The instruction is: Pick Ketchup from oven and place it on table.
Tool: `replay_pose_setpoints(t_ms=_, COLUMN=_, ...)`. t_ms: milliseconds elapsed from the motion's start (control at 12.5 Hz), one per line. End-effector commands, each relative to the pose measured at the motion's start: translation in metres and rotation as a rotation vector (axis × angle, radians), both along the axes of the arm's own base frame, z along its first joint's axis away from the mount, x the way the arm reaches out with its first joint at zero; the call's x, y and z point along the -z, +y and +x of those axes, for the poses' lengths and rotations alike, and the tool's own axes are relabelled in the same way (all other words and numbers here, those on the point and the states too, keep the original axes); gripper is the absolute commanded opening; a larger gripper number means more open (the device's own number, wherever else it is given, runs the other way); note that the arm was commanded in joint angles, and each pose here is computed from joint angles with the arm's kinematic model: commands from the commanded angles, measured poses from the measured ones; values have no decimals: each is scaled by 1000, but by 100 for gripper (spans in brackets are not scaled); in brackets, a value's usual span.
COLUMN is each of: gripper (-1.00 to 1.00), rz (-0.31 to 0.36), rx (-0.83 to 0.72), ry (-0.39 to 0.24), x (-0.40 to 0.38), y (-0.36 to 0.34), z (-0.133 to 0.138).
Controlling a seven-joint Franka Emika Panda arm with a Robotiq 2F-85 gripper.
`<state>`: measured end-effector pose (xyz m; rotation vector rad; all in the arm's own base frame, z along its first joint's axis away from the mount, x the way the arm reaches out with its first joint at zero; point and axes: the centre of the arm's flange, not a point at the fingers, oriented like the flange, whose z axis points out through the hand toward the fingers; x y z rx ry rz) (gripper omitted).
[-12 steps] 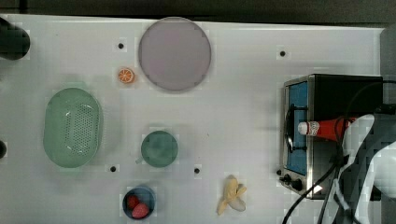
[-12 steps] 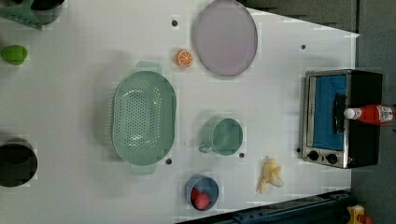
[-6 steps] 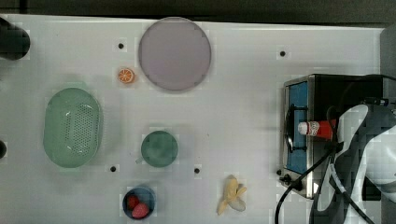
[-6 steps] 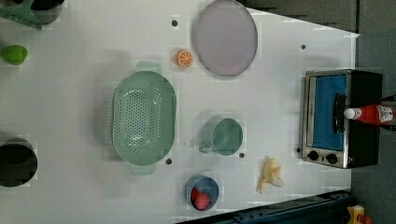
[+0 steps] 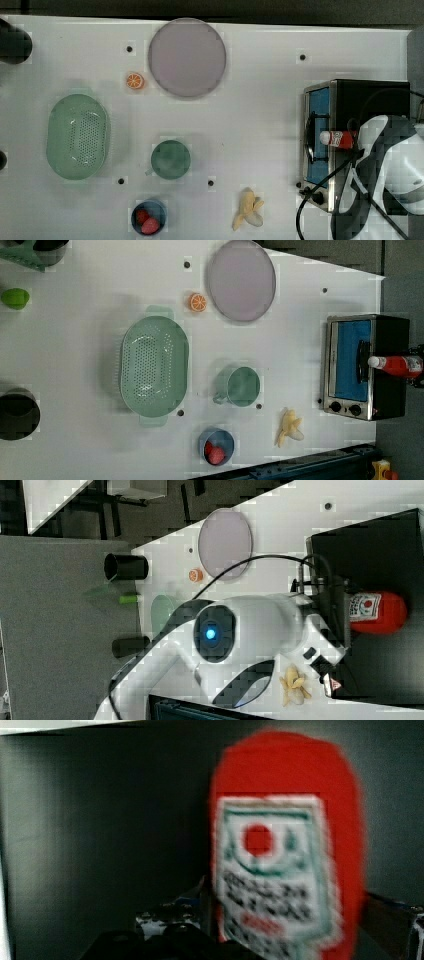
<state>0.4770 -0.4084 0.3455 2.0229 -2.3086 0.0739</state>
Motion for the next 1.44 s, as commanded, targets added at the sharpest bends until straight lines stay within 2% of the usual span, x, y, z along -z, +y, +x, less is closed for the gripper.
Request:
replay_pose_setpoints(t_ms=80, gripper=27, rz=-25, rx=23, ry=-52, x=-11, y=-4, z=2)
replay_pose_setpoints(t_ms=320, gripper=27, rz=-37, rx=16, ry=-75, x=-25, y=-4, z=8)
replay_pose_setpoints(t_ms=640, gripper=27, rz=-109, rx=-116, ry=-169, x=-111, y=17, z=42)
replay_pose_setpoints(t_ms=800, gripper=27, rz=-115, rx=-175, ry=-199, x=-160, y=40, z=57)
replay_pose_setpoints(t_ms=960, gripper=27, rz=-71, rx=-221, ry=-161, x=-199, y=65, z=60)
replay_pose_setpoints(t_ms=1120, gripper=27, rz=-26, rx=-281, ry=-88, x=-230, y=98, z=62)
replay_pose_setpoints(t_ms=1280, gripper=27, rz=4, rx=-370, ry=-33, x=-249, y=146, z=72)
replay_pose_setpoints(t_ms=1440, gripper=27, rz=48, rx=-483, ry=-9, x=-254, y=210, z=87)
